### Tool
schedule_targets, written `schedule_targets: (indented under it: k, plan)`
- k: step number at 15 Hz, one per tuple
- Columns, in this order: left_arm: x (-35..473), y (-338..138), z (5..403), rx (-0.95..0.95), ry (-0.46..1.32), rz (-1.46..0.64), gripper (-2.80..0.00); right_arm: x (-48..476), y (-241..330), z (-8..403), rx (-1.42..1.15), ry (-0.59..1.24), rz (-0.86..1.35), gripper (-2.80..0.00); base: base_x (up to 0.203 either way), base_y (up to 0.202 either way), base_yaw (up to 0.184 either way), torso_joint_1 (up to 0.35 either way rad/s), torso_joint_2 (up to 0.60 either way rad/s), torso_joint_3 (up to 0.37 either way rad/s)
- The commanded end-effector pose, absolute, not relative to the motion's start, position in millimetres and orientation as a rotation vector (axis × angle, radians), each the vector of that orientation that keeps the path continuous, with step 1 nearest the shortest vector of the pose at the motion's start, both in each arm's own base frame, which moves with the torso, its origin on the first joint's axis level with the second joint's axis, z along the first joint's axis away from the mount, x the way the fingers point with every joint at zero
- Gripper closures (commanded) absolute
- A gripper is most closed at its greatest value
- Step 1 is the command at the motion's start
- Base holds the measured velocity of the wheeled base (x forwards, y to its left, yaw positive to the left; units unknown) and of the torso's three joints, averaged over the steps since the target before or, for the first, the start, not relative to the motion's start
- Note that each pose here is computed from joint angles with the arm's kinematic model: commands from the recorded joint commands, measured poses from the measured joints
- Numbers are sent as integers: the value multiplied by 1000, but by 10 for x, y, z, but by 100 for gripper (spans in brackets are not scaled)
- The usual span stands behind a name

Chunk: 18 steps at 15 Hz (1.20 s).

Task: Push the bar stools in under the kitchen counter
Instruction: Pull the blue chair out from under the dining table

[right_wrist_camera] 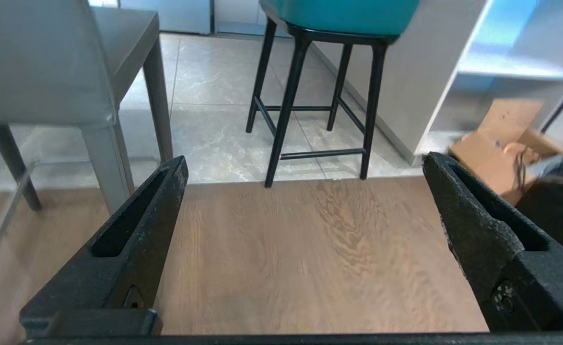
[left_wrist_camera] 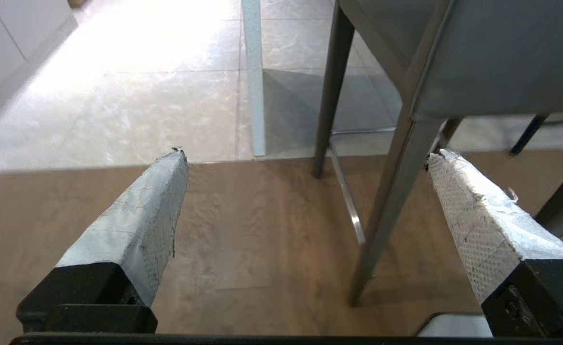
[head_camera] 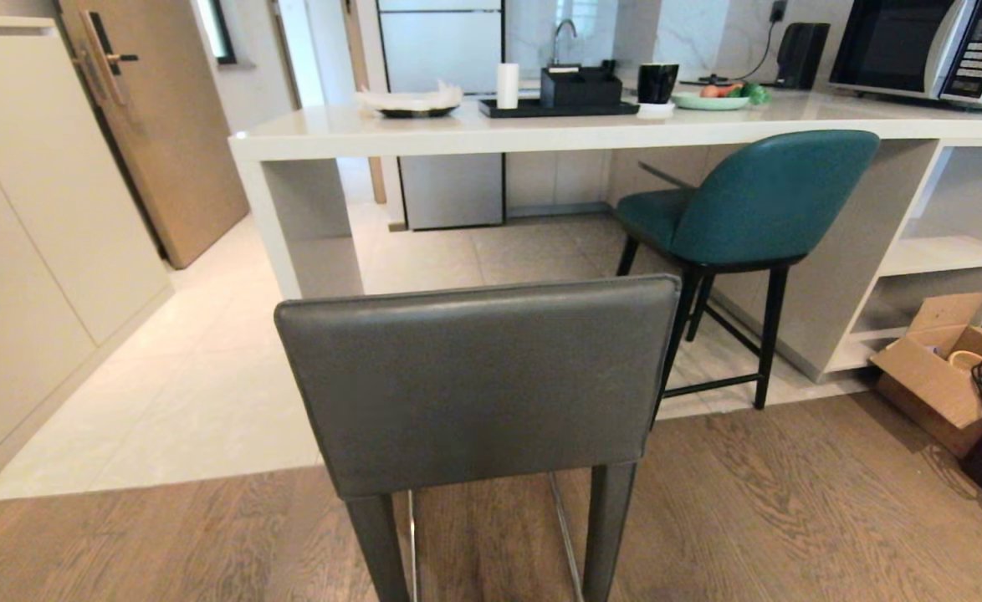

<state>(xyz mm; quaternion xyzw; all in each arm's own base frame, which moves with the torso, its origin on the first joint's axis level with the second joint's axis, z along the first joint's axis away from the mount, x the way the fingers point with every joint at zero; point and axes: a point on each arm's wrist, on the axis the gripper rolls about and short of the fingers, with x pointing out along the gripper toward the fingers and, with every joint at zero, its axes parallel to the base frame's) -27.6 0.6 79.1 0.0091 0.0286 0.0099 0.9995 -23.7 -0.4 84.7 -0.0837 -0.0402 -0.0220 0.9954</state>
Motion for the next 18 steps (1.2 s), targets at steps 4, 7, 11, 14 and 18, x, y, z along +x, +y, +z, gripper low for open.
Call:
schedule_targets:
  k: [4,7,11,14,18]
  plan:
    - [-269,5,772,42,66,12,-280,-231,4,769,-80,-13,0,-280,0,0,0,0,0,0]
    - [-270,7,775,-17,66,21,-280,-230,-1,772,-19,-15,-23,-280,0,0,0,0,0,0]
    - [-267,6,773,-25,64,22,-280,-230,-1,768,-29,-12,-22,-280,0,0,0,0,0,0]
    - [-267,5,773,-27,64,22,0,-230,0,770,-15,-14,-18,0,0,0,0,0,0,0]
    - [-267,7,775,-53,62,28,0,-231,-1,773,20,-17,-23,0,0,0,0,0,0,0]
